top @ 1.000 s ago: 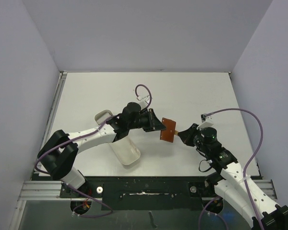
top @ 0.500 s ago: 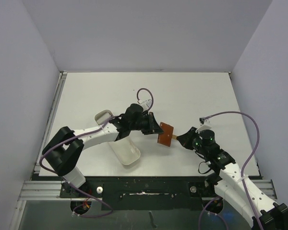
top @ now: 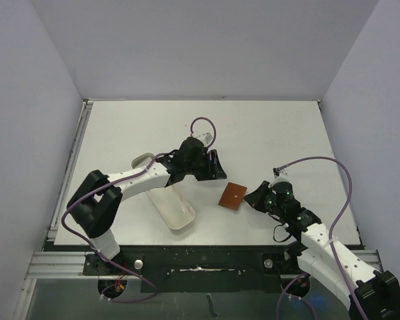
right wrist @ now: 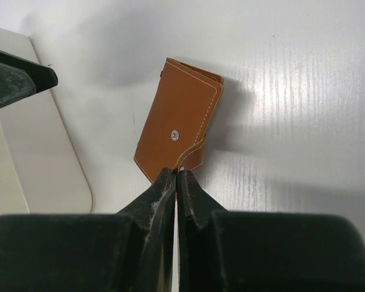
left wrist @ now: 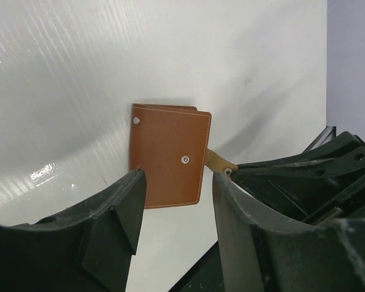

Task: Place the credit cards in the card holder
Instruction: Open the card holder at the center of the board.

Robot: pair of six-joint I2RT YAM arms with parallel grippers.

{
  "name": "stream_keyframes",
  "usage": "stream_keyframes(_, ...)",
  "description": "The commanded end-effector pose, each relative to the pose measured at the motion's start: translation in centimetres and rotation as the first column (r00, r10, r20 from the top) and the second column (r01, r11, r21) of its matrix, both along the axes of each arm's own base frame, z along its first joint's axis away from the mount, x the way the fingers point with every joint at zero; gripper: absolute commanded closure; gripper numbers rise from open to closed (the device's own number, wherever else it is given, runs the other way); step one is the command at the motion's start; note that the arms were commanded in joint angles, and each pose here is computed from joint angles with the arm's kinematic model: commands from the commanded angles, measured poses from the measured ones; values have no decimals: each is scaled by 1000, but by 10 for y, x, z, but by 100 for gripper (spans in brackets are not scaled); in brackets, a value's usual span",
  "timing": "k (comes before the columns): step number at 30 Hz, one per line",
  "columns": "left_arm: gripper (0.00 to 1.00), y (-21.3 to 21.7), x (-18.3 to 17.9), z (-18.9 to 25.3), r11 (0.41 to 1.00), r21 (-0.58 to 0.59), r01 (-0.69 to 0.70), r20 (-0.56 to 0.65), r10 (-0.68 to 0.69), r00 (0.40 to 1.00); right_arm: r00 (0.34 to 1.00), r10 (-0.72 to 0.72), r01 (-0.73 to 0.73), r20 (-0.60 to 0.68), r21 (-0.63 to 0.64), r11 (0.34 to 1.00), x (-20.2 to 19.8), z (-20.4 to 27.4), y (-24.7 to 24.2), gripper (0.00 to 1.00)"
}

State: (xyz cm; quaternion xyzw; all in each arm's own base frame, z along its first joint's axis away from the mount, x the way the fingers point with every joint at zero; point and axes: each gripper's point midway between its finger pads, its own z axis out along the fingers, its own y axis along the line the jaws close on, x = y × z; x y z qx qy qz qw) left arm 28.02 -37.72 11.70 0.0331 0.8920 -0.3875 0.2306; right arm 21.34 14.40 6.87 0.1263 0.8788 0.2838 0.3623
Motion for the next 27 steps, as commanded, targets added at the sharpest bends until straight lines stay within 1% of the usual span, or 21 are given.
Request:
stream_keyframes(1, 53, -2, 6, 8, 1000, 8, 20, 41, -20, 999, 995, 13, -21, 98, 85, 996, 15, 31, 15, 100)
stream_keyframes(6, 53, 0, 0, 10, 997, 28, 67, 50, -68, 996, 983, 20, -56, 181, 195, 979, 19, 68, 28, 100)
stream_keyframes(11, 53, 7, -1, 16, 997, 49, 57, 59, -60, 996, 970, 2, -65, 243, 251, 966, 27, 87, 33, 100)
stream_keyframes(23, 53, 21, 5, 32, 999, 49, -21, 97, 16, 995, 975, 44, -110, 217, 303, 947, 39, 87, 53, 100)
stream_keyframes(27, 53, 25, 5, 33, 998, 49, -34, 99, 29, 995, 978, 38, -101, 204, 307, 946, 40, 84, 52, 100)
